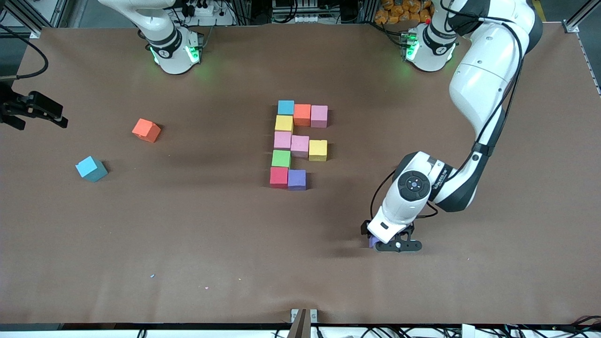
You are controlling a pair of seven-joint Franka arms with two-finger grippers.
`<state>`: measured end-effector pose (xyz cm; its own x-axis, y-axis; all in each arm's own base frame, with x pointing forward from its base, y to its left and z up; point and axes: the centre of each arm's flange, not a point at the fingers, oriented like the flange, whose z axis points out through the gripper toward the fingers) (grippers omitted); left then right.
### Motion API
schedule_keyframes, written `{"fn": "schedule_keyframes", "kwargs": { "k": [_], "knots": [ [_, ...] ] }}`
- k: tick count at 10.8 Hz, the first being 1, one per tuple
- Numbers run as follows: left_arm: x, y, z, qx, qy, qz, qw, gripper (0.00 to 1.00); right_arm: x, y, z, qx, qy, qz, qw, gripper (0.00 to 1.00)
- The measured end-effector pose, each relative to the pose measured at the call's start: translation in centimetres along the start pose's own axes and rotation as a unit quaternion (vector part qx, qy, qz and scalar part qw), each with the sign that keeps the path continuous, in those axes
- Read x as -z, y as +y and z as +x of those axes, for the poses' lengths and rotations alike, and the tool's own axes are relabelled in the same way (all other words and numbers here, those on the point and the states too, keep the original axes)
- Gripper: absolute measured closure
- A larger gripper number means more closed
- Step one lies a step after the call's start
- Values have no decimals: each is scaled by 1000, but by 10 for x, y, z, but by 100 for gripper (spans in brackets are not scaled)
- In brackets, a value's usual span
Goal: Arrange 11 blocks into digit 3
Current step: 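Lower the left gripper and grasp the second purple cube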
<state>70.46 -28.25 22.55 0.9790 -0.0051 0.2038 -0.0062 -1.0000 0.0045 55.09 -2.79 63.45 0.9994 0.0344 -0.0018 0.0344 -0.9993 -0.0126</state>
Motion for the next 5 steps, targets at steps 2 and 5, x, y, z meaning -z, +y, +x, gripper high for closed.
{"fn": "schedule_keyframes", "kwargs": {
  "k": [2, 5],
  "knots": [
    [-14, -6, 1, -7, 9, -5, 1000, 0, -1, 0, 0, 0, -1, 0, 1000, 0],
    [-23, -13, 2, -8, 14, -7, 1000, 0, -2, 0, 0, 0, -2, 0, 1000, 0]
  ]
}}
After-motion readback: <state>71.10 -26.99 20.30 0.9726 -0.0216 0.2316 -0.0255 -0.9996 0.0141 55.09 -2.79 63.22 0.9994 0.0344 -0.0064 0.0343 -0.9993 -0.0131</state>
